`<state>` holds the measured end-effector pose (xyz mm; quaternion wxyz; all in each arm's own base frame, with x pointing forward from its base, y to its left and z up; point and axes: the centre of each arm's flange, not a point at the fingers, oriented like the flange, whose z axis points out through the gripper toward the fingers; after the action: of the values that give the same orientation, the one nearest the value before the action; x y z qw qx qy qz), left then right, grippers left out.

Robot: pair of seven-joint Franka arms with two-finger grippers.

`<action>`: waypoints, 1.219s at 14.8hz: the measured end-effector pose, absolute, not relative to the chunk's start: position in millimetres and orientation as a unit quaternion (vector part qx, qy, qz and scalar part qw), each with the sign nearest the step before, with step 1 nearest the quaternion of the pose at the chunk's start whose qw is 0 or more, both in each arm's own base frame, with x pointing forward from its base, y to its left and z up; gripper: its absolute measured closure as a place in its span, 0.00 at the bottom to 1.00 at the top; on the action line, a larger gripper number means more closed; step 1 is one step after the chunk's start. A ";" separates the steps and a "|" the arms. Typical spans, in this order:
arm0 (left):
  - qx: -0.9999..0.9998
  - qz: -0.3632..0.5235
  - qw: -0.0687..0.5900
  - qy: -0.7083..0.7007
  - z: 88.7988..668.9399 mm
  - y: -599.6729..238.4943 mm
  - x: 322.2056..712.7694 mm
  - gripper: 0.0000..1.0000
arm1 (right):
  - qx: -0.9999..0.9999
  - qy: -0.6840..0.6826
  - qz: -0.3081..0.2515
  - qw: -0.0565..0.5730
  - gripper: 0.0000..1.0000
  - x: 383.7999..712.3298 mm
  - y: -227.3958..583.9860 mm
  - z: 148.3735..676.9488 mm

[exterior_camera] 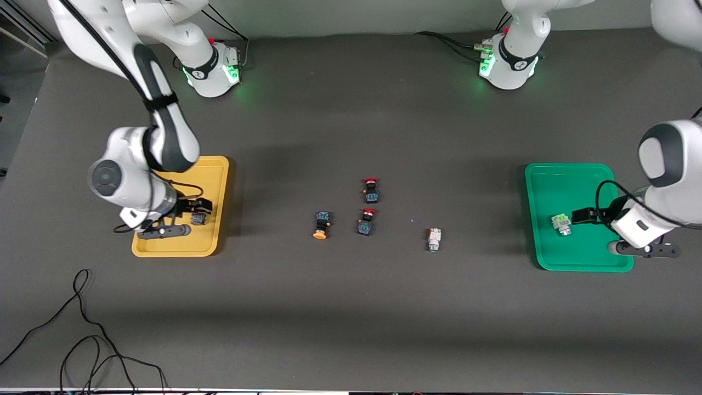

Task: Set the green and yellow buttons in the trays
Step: 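Release the green button in the green tray and return the left gripper to the buttons, then grasp a green button with the left gripper while the right gripper grasps a yellow one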

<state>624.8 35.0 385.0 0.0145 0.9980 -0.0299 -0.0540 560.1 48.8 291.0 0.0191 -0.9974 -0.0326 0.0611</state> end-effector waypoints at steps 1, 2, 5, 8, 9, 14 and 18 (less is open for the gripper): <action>0.998 -0.051 0.013 -0.028 395.0 8.8 626.6 0.03 | -0.997 -0.024 0.065 0.028 0.00 567.3 52.0 319.3; 0.998 -0.050 0.012 -0.024 398.0 -25.0 626.7 0.03 | -0.997 -0.010 0.070 0.035 0.00 574.7 56.6 348.2; 0.999 -0.045 0.004 0.019 390.1 -151.3 613.5 0.02 | -0.995 0.037 0.077 0.043 0.00 592.8 85.4 418.2; 0.999 -0.031 0.003 0.024 373.7 -256.0 587.3 0.02 | -0.993 0.070 0.077 0.062 0.00 590.9 163.8 430.7; 1.000 -0.027 0.004 0.013 365.7 -277.7 581.0 0.02 | -0.992 0.080 0.077 0.064 0.00 587.6 195.5 422.1; 1.000 -0.016 0.007 -0.015 288.8 -320.6 577.0 0.01 | -0.993 0.108 0.033 0.035 0.00 565.5 331.8 330.8; 1.000 -0.021 0.001 -0.010 221.8 -314.8 582.3 0.01 | -0.994 0.105 0.019 0.021 0.00 554.8 369.6 250.3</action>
<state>582.3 -314.8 221.8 0.0011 0.9997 -0.0100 -0.0209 554.8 369.6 250.3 0.0205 -0.9941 0.1046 0.0192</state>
